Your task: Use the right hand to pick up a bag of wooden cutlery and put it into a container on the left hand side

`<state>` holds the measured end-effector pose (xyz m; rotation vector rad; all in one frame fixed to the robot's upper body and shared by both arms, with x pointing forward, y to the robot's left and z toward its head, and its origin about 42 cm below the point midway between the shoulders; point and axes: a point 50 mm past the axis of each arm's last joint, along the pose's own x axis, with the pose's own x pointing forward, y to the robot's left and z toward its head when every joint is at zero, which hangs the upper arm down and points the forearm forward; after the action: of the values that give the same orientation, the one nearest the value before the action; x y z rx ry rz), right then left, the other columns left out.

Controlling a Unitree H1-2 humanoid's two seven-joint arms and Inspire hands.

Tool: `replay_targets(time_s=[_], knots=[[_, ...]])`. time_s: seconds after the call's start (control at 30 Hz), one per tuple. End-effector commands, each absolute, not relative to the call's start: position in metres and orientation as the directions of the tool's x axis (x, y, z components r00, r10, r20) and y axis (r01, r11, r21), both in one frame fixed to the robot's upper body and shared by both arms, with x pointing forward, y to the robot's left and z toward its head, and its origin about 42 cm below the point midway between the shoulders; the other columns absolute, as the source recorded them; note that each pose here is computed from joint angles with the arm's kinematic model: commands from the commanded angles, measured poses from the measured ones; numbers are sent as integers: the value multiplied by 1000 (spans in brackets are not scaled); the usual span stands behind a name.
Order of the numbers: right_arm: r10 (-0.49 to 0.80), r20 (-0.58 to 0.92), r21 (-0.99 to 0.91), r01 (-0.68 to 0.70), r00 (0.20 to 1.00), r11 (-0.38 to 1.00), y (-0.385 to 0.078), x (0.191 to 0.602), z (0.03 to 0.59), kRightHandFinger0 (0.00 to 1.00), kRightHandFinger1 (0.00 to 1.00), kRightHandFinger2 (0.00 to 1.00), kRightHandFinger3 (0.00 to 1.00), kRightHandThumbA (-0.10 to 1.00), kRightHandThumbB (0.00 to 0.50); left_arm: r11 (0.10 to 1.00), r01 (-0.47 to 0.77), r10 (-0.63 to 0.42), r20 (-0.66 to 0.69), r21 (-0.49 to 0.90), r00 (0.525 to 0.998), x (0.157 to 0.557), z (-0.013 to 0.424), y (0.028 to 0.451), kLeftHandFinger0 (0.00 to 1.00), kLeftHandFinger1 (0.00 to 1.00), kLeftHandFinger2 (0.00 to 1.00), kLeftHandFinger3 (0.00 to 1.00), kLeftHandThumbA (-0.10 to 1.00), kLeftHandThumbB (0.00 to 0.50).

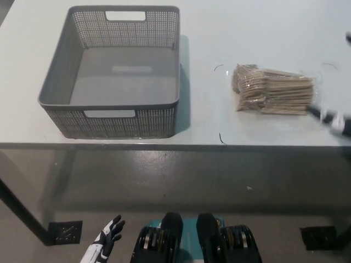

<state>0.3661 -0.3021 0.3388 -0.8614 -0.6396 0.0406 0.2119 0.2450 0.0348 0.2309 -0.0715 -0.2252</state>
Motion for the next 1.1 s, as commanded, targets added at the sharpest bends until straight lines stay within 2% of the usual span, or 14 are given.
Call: replay_targets(time_s=[0.0,0.13,0.27,0.37,0.57,0.83,0.97,1.07], knots=[[271,294,-868,137,917,478,-313,422,403,1000,1000,1000,1000,844,482,945,230,-259,100,232,961,213,43,244,1000,1000,1000,1000,1000,433],[265,126,-920,13,956,392,-310,457,421,1000,1000,1000,1000,912,500,944,231,-257,85,234,963,209,40,245,1000,1000,1000,1000,1000,438],[259,23,-939,-68,966,336,-309,483,429,1000,1000,1000,1000,908,500,944,232,-257,83,235,963,211,39,246,1000,1000,1000,1000,1000,445],[241,-50,-944,-124,969,307,-307,503,434,1000,1000,1000,1000,808,500,941,242,-267,77,238,961,212,38,247,1000,1000,1000,1000,1000,433],[206,-185,-964,-218,961,152,-300,534,437,1000,1000,1000,1000,809,500,940,248,-271,70,235,960,213,36,246,1000,1000,1000,1000,1000,427],[157,-349,-930,-361,924,60,-302,560,421,1000,1000,1000,1000,771,500,935,258,-282,68,242,957,214,37,248,1000,1000,1000,1000,1000,418],[148,-385,-919,-392,911,24,-304,562,418,1000,1000,1000,1000,794,500,931,265,-290,69,250,955,218,37,248,1000,1000,1000,1000,1000,411],[136,-402,-912,-410,906,36,-303,565,415,1000,1000,1000,1000,761,500,931,270,-295,70,247,953,220,37,247,1000,1000,1000,1000,1000,420]])
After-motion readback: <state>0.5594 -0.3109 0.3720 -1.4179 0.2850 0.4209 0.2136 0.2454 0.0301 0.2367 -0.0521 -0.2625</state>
